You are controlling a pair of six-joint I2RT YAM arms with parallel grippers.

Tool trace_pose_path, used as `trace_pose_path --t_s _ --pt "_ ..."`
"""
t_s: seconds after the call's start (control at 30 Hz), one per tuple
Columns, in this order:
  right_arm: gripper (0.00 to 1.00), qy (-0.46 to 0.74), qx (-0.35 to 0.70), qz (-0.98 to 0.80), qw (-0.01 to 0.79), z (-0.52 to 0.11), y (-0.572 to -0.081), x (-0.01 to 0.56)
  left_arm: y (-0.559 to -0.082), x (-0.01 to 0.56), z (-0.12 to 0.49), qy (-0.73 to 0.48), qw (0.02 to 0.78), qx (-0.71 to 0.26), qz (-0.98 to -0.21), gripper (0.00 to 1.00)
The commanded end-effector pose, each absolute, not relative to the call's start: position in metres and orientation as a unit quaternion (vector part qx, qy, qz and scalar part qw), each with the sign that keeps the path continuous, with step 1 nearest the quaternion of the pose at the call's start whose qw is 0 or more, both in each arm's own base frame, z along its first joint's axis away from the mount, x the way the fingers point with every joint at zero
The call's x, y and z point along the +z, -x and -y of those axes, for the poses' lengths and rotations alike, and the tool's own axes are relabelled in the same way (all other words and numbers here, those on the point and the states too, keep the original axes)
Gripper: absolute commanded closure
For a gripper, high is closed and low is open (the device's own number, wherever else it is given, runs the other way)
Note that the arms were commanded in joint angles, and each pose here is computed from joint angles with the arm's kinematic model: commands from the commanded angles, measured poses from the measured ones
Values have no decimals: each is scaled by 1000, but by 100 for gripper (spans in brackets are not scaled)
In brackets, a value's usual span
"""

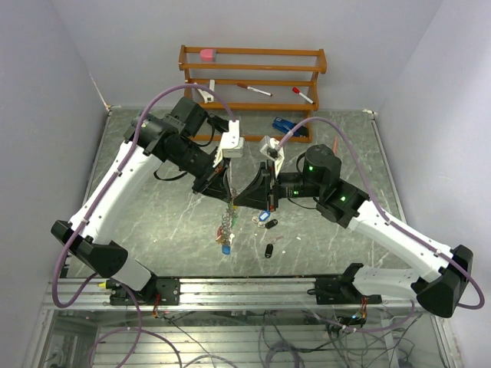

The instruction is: Put the keys on the keyring

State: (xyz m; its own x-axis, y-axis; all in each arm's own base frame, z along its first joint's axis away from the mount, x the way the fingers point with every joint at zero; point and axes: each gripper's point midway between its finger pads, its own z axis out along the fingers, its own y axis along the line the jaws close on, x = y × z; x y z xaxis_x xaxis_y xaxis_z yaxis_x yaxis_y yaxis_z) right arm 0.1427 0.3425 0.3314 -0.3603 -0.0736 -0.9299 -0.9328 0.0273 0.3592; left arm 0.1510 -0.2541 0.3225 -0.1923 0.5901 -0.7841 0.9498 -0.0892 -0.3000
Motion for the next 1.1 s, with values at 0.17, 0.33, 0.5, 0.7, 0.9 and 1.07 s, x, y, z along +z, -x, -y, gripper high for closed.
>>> trace_pose_path --t_s 0.17,0.33,0.5,0.7,0.9,1.07 --pt "100 412 568 -597 388 -347 -146 334 -144 337 261 -601 217 -456 -619 93" --pt "100 413 572 -595 385 -347 -144 334 -147 339 262 -601 219 -455 -620 93" --pt "100 416 575 -596 376 -348 -142 330 -147 339 263 -600 219 -456 -619 93" --pt "100 419 577 -594 372 -347 -139 328 -146 340 263 -601 220 -458 -618 93" --pt "100 417 571 -591 387 -344 -140 332 -146 340 262 -602 221 -456 -617 93" --pt "47 411 550 -604 406 -338 -146 335 -145 339 261 -602 221 -454 -619 93"
